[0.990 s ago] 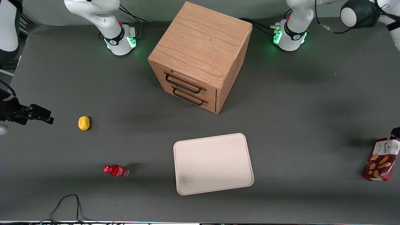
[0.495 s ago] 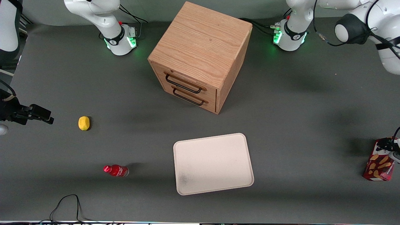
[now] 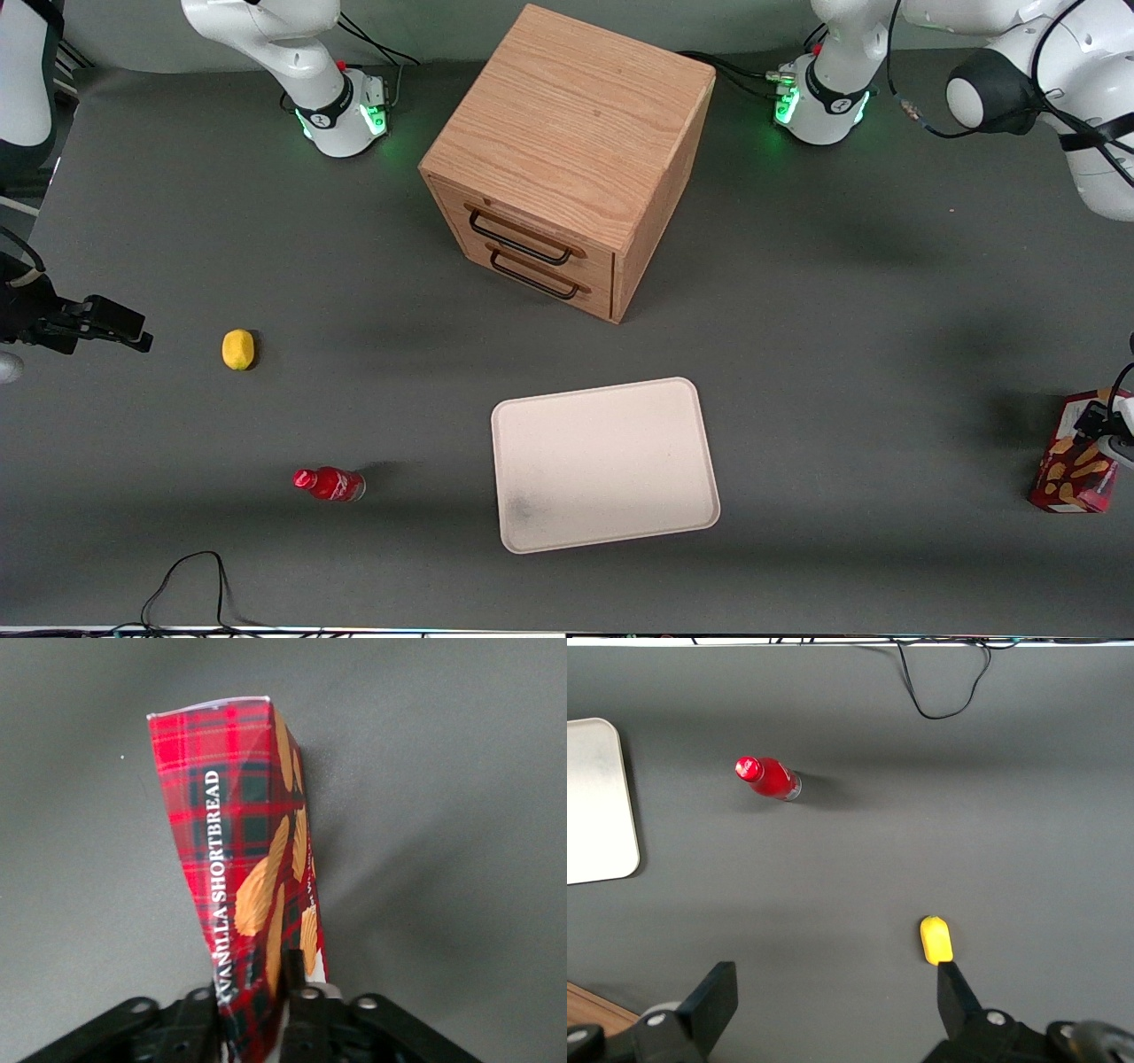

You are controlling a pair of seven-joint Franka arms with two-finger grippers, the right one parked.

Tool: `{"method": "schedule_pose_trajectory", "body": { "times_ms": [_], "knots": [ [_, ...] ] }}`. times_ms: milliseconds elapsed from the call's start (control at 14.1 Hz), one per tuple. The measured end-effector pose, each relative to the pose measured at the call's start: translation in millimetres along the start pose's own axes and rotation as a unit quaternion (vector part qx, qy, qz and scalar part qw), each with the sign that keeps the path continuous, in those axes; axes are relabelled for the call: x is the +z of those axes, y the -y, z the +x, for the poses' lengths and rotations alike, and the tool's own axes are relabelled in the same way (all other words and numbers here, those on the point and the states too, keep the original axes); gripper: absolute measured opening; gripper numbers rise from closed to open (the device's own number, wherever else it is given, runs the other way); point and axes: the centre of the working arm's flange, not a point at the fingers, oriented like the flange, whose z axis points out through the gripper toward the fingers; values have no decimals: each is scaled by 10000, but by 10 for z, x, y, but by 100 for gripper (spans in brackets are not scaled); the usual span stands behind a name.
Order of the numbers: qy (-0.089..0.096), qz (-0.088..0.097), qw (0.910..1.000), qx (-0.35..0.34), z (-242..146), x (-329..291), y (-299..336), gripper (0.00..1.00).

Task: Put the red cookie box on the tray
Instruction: 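Lower the open left gripper around the shortbread box and close it, then lift the held shortbread box up off the table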

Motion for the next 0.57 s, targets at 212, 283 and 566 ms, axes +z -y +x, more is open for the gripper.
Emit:
{"method": "schedule_pose_trajectory", "body": {
  "times_ms": [212,283,566],
  "knots": [
    [-42,-21,10000,-61,24,-6,-8,4],
    [-47,-67,9998,-157,40,-8,-20,4],
    [60,-638,9940,-890,238,-268,-177,4]
  ]
}}
